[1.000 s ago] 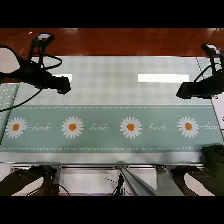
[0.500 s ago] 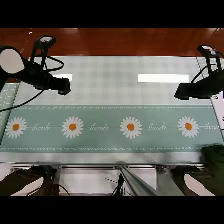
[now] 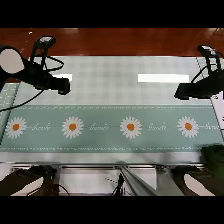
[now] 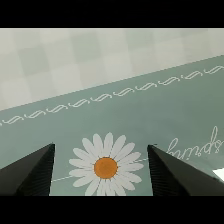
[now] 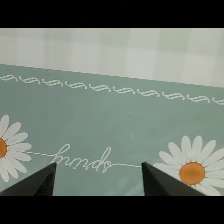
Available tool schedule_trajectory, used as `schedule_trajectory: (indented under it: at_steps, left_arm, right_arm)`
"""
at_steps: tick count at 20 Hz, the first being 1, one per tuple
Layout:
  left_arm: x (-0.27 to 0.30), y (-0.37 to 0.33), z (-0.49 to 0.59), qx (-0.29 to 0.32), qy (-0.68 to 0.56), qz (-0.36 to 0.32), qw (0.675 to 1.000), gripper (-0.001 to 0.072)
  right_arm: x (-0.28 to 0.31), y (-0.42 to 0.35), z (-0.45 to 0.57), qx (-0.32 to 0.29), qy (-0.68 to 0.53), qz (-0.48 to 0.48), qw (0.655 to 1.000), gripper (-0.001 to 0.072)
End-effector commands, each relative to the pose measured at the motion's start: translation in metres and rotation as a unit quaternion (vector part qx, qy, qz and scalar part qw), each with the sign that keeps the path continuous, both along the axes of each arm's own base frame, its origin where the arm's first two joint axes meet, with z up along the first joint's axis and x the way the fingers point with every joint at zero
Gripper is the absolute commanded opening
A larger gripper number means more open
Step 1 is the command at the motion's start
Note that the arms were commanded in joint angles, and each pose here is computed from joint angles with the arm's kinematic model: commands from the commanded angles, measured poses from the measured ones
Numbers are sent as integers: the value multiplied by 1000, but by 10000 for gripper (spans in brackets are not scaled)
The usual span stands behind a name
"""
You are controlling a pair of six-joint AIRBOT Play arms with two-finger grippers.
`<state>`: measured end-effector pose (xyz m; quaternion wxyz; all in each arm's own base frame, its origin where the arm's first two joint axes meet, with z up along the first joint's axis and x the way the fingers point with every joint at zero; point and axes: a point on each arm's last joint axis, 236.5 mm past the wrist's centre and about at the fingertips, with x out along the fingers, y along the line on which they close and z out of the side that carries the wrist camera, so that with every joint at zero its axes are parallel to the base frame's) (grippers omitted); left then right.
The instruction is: Fold the shirts.
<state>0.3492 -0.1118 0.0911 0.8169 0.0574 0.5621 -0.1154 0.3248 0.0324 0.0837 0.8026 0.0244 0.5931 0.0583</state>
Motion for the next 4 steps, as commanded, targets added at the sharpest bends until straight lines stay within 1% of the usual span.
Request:
schedule_trajectory:
  at_steps: [1, 4]
  left_arm:
    - [0, 0, 0, 0, 0, -1, 1000, 687]
    - [0, 0, 0, 0, 0, -1, 1000, 686]
  right_arm:
    - [0, 0, 0, 0, 0, 0, 1000, 594]
    - [0, 0, 0, 0, 0, 0, 1000, 594]
